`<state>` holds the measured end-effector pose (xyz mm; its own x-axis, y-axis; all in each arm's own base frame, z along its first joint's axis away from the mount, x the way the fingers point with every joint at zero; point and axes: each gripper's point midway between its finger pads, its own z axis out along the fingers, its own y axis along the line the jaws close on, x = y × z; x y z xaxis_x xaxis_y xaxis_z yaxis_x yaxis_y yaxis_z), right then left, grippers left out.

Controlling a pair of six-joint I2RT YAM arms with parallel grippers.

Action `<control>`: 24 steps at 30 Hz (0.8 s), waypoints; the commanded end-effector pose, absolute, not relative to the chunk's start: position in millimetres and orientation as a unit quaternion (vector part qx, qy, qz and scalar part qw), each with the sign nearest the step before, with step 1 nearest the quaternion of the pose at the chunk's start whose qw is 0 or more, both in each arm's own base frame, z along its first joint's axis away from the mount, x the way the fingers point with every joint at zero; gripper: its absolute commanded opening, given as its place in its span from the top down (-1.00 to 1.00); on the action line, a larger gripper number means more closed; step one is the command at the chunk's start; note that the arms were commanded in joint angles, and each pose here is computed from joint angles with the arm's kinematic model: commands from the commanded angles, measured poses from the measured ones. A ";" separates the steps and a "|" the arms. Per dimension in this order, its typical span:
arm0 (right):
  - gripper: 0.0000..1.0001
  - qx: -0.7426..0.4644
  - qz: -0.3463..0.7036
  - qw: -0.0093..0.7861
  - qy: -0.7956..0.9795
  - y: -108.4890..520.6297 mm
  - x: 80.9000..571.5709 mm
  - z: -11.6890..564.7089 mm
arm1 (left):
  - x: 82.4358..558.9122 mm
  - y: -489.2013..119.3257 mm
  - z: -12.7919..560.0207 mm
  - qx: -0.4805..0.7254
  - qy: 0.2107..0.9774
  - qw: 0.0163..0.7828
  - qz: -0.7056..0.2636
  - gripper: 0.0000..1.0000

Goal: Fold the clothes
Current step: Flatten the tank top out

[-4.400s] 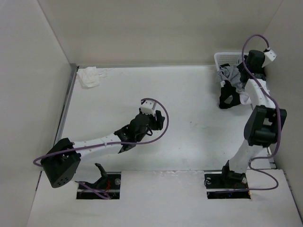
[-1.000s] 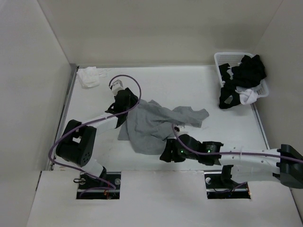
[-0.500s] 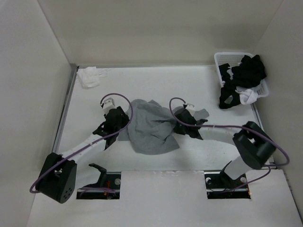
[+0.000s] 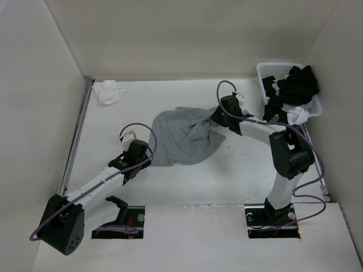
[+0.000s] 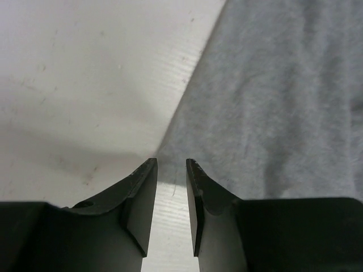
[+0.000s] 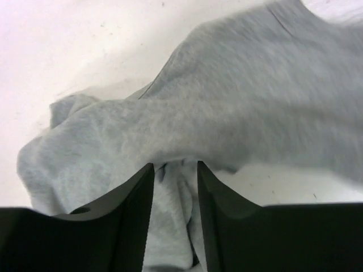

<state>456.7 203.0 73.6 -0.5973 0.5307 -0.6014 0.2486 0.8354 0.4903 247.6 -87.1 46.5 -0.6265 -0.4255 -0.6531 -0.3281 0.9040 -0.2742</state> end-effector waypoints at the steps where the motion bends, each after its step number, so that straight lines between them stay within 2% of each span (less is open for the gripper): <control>1: 0.14 0.199 0.231 0.424 0.853 214.5 446.1 113.7 | 230.5 -78.0 35.9 -0.230 0.908 0.348 -0.034 0.42; 5: 0.12 0.184 0.258 0.425 0.848 222.8 419.7 118.5 | 227.2 -72.9 25.7 -0.250 0.906 0.340 -0.018 0.32; 9: 0.13 0.167 0.269 0.425 0.848 228.1 398.8 119.7 | 239.9 -80.2 24.7 -0.245 0.903 0.351 -0.031 0.32; 14: 0.14 0.166 0.271 0.433 0.844 221.8 385.9 120.9 | 237.4 -90.0 12.0 -0.231 0.913 0.335 -0.033 0.50; 20: 0.12 0.172 0.259 0.435 0.845 207.6 381.7 113.3 | 238.3 -86.3 13.4 -0.236 0.910 0.338 -0.035 0.83; 24: 0.04 0.189 0.209 0.426 0.860 175.2 380.2 86.2 | 249.9 -90.0 35.8 -0.229 0.897 0.374 -0.063 0.95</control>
<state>373.1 196.7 84.8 -0.6124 0.4976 -0.6143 0.1268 0.8288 0.5449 243.0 -87.8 21.3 -0.6517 -0.4494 -0.6110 -0.3957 0.8887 -0.2317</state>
